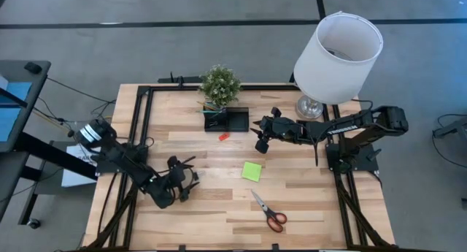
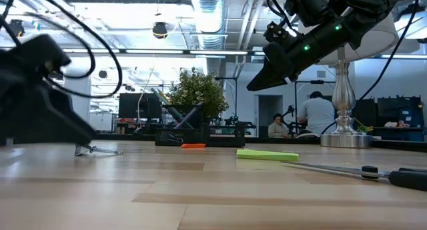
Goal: Pick and place office supplies into organizer
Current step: Put the black binder clip into the black organizer
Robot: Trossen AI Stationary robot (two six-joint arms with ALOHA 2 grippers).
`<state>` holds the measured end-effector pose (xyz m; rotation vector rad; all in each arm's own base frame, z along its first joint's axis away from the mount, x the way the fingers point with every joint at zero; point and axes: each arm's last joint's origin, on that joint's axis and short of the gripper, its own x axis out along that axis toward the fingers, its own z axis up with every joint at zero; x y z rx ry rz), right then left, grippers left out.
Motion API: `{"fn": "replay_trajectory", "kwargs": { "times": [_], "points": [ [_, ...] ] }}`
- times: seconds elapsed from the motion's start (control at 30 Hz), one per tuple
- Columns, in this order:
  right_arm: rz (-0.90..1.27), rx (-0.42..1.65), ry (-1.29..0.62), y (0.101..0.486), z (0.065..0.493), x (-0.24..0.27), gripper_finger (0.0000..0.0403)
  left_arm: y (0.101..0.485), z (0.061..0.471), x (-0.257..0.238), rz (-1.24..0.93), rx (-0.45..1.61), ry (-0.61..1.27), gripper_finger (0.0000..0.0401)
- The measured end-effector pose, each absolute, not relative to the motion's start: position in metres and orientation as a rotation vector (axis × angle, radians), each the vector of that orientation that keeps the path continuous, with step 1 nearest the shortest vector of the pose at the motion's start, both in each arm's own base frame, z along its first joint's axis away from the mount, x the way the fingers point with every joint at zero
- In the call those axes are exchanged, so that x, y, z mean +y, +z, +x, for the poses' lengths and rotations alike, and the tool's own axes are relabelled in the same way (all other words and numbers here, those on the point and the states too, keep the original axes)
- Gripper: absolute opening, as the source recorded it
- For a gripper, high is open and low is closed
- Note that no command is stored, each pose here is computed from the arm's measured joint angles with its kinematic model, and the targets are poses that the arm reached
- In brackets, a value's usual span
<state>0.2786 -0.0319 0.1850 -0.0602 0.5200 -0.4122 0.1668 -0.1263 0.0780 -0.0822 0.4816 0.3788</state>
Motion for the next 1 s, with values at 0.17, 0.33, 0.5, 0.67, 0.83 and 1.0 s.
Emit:
{"fn": "replay_trajectory", "kwargs": {
  "times": [0.17, 0.33, 0.5, 0.67, 0.83, 1.0],
  "points": [
    [-0.061, 0.520, -0.412, 0.185, 0.279, -0.032, 0.0127, 0.061, 0.171, -0.129, -0.078, 0.468, 0.424, 0.0350],
    [-0.060, 0.520, -0.412, 0.185, 0.279, -0.032, 0.0127, 0.049, 0.173, -0.132, -0.095, 0.413, 0.453, 0.0350],
    [-0.060, 0.520, -0.412, 0.185, 0.279, -0.032, 0.0127, 0.034, 0.167, -0.133, -0.123, 0.388, 0.496, 0.0350],
    [-0.060, 0.520, -0.412, 0.185, 0.279, -0.032, 0.0127, 0.031, 0.167, -0.142, -0.110, 0.362, 0.490, 0.0338],
    [-0.061, 0.520, -0.412, 0.185, 0.279, -0.032, 0.0127, 0.031, 0.168, -0.142, -0.114, 0.361, 0.498, 0.0279],
    [-0.060, 0.520, -0.412, 0.185, 0.279, -0.032, 0.0127, 0.031, 0.170, -0.140, -0.127, 0.354, 0.515, 0.0194]
  ]
}}
